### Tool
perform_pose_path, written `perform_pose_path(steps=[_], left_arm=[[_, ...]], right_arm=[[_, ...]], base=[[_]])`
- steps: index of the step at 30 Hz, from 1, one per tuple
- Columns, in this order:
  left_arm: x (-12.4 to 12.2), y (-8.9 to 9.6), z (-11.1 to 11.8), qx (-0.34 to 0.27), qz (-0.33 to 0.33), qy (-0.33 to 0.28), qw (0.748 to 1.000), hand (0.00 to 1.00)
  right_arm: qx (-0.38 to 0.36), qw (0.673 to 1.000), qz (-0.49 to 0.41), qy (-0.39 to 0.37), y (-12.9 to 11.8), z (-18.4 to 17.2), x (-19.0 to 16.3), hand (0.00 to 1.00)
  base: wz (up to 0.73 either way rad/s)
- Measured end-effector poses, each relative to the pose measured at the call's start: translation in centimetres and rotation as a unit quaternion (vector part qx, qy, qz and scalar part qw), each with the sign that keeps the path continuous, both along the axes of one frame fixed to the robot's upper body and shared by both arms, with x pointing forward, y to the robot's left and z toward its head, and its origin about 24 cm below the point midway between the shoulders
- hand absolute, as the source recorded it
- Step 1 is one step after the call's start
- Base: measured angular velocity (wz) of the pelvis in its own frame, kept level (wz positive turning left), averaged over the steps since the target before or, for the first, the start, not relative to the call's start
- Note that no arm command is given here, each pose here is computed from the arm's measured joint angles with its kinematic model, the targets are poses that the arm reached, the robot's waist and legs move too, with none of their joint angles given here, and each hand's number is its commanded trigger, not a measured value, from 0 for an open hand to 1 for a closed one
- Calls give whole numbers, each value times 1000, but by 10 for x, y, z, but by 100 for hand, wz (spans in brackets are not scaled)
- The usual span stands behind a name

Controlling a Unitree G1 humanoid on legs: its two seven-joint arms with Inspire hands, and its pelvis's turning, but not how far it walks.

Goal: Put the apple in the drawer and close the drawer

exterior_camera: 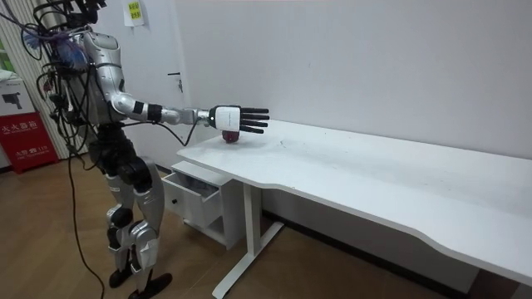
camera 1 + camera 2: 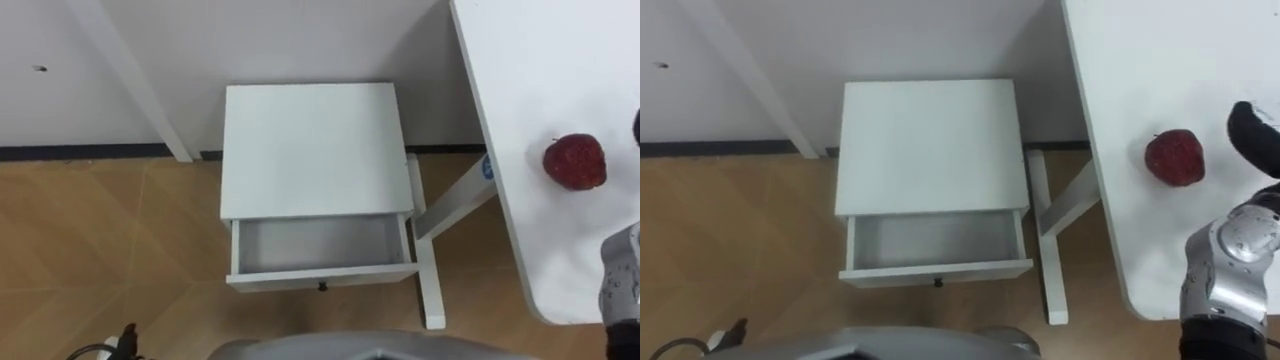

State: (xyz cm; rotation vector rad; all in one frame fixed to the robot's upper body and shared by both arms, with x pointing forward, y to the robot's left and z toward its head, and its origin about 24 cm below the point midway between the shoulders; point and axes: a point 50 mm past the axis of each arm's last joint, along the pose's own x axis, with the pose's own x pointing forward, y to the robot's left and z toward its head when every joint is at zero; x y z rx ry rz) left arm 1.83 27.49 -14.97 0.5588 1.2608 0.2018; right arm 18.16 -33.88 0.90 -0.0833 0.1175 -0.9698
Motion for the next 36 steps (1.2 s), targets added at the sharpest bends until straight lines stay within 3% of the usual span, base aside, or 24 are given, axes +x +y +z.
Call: perform_pose_path(steps=[11, 36], left_arm=[[-3, 0, 0, 0, -2, 5, 1000, 0], [-3, 1, 1, 4, -36, 9, 999, 0]], right_arm=[[-8, 995, 81, 61, 5, -18, 1, 0], [-7, 994, 75, 73, 1, -31, -2, 0]], base=[[-1], [-1]])
